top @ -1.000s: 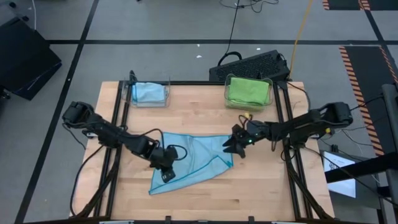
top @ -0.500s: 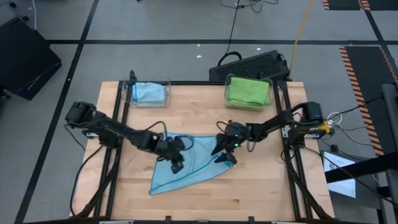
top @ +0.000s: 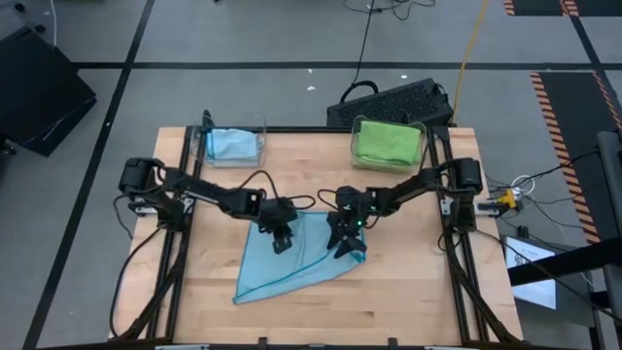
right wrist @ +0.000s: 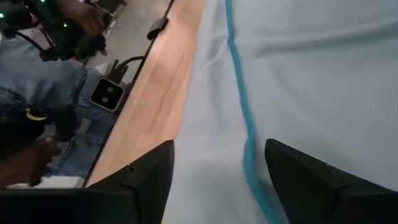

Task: Sort microfiber towel by color & place in baskets
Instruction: Fold the blue towel

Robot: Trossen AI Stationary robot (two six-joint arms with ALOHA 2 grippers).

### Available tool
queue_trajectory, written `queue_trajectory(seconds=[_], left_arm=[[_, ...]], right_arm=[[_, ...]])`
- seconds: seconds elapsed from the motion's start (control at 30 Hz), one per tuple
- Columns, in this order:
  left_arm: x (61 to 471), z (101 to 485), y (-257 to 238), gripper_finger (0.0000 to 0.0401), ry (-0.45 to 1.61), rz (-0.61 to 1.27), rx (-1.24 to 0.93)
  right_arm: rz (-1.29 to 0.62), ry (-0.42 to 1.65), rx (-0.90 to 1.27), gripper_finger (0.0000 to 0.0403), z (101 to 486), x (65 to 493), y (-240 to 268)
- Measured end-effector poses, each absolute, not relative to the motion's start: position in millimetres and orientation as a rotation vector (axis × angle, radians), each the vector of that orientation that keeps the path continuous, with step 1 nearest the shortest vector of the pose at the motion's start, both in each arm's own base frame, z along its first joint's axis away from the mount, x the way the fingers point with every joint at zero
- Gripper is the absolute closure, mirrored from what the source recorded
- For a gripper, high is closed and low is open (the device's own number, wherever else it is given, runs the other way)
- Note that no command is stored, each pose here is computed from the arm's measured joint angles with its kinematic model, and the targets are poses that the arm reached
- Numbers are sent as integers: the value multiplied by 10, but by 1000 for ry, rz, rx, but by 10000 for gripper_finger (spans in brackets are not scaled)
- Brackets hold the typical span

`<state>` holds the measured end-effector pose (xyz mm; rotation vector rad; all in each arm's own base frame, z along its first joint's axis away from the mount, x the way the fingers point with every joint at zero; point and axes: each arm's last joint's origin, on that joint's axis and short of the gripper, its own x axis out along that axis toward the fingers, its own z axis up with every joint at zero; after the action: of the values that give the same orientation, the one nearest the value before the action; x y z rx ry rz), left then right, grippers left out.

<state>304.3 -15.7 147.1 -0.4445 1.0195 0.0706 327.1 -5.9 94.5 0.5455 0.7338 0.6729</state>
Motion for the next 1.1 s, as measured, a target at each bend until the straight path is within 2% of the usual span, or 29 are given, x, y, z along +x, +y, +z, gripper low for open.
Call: queue_trajectory(seconds=[0.13, 0.23, 0.53, 0.73, 0.97, 1.1], left_arm=[[3064, 1354, -143, 325, 1058, 67, -431], [3104, 1281, -144, 325, 1064, 70, -450], [3101, 1268, -89, 325, 1059, 156, -529], [3061, 1561, 11, 325, 989, 202, -599], [3062, 2094, -110, 325, 792, 177, -559], [3160, 2270, -340, 323, 676, 74, -476]], right_arm=[[676, 753, 531, 187, 944, 3246, -58], [682, 765, 515, 225, 933, 3237, -36], [654, 783, 495, 391, 937, 3234, 65], [611, 791, 611, 397, 1234, 3179, 69], [475, 665, 479, 399, 1805, 3035, 123], [422, 677, 468, 400, 1925, 2940, 139]])
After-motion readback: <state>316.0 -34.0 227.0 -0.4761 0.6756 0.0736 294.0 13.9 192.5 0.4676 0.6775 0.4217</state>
